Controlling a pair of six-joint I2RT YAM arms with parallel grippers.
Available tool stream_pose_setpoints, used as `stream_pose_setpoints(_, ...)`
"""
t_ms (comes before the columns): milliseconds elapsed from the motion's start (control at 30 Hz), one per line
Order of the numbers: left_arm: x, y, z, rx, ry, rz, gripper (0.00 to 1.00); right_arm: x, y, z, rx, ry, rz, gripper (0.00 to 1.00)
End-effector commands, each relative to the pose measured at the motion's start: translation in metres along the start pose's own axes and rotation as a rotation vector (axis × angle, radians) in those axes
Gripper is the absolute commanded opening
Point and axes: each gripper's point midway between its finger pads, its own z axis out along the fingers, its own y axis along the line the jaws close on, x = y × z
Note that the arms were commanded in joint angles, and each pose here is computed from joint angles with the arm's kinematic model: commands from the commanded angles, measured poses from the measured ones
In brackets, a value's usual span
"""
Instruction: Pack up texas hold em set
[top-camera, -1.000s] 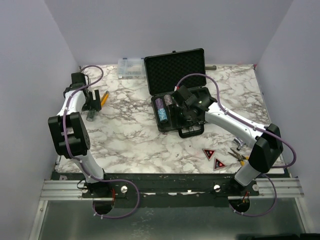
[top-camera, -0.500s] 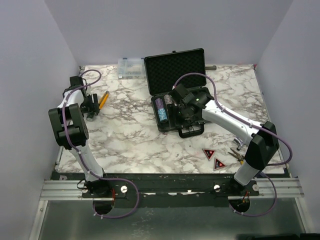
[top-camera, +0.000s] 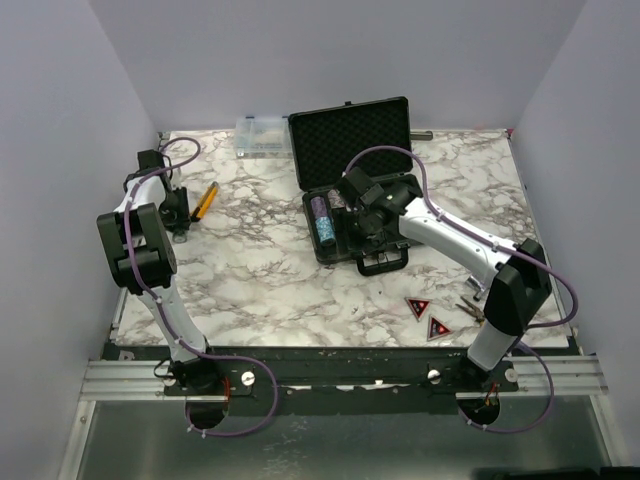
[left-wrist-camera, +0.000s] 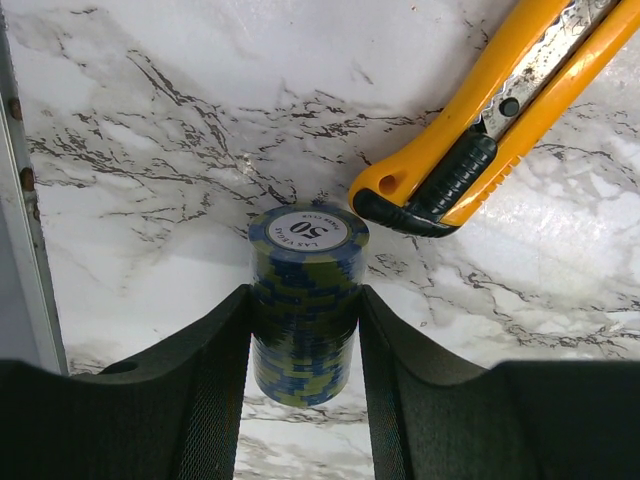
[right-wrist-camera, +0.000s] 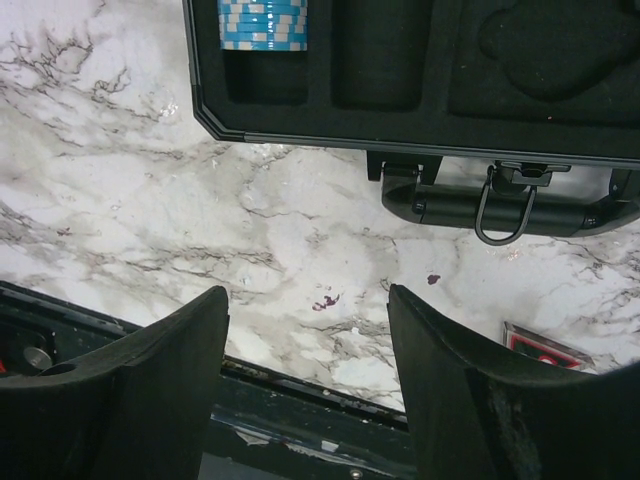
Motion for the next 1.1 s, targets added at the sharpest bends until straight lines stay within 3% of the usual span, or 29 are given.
stream_pose_setpoints(0, 0.005, -0.002, -0.006, 0.028, 0.023, -0.003, 0.12, -0.001, 0.003, -0.001, -0.008, 0.022, -0.001, 0.68)
stream_pose_setpoints(133, -0.005, -0.003, -0.03, 0.023, -0.035, -0.024, 0.0, -0.004, 0.003, -0.003, -0.004, 0.01, 0.013, 0.68)
stream_pose_setpoints(567, -0.01, -0.013, -0.091, -0.008, -0.127, -0.226, 0.0, -0.022, 0.006, -0.011, -0.018, -0.094, 0.072, 0.68)
stream_pose_setpoints(1067, 0.002, -0.059, -0.133, 0.217, -0.156, -0.329, 0.0, -0.025, -0.014, -0.028, 0.03, -0.22, 0.179, 0.68)
